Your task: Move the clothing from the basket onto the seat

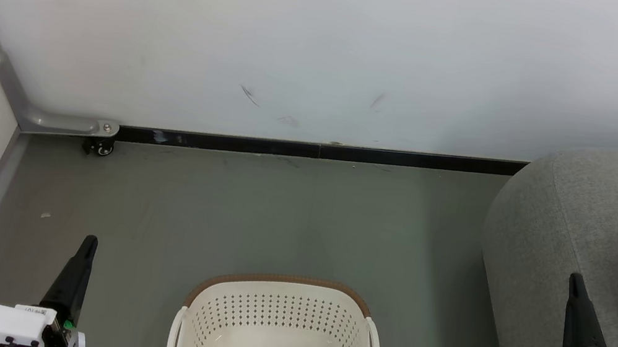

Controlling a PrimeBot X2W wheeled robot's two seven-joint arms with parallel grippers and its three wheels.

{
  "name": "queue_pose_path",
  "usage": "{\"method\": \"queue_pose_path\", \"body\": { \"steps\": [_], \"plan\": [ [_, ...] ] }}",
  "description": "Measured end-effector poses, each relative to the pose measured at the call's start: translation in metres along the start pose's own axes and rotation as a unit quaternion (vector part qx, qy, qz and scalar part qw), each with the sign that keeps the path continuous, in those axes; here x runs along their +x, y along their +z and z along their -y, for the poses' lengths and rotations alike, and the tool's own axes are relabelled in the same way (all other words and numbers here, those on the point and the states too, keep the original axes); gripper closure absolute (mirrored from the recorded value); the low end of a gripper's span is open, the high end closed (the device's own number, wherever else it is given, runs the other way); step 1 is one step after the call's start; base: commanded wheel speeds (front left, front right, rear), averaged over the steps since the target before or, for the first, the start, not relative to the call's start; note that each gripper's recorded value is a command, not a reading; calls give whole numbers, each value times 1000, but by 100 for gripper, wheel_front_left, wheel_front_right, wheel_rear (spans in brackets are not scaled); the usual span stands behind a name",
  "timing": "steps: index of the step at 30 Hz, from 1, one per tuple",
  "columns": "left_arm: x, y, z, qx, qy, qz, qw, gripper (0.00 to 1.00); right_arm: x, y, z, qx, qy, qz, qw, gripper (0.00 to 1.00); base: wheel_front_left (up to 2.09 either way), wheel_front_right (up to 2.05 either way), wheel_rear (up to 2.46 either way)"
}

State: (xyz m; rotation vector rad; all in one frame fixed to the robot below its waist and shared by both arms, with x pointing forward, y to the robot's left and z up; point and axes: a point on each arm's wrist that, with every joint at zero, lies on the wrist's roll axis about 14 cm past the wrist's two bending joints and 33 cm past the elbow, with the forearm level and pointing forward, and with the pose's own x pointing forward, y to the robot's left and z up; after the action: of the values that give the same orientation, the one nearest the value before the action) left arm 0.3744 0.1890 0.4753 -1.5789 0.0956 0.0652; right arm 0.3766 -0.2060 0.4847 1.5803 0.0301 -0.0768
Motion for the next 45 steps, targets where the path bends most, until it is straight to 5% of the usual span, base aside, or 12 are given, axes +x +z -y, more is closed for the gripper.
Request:
{"method": "queue_pose_path", "body": {
  "steps": [45],
  "plan": [
    [0,0,-1,0,1,-1,1000,100,0,1,0,1,0,2,1000,100,0,0,0]
  ]
}}
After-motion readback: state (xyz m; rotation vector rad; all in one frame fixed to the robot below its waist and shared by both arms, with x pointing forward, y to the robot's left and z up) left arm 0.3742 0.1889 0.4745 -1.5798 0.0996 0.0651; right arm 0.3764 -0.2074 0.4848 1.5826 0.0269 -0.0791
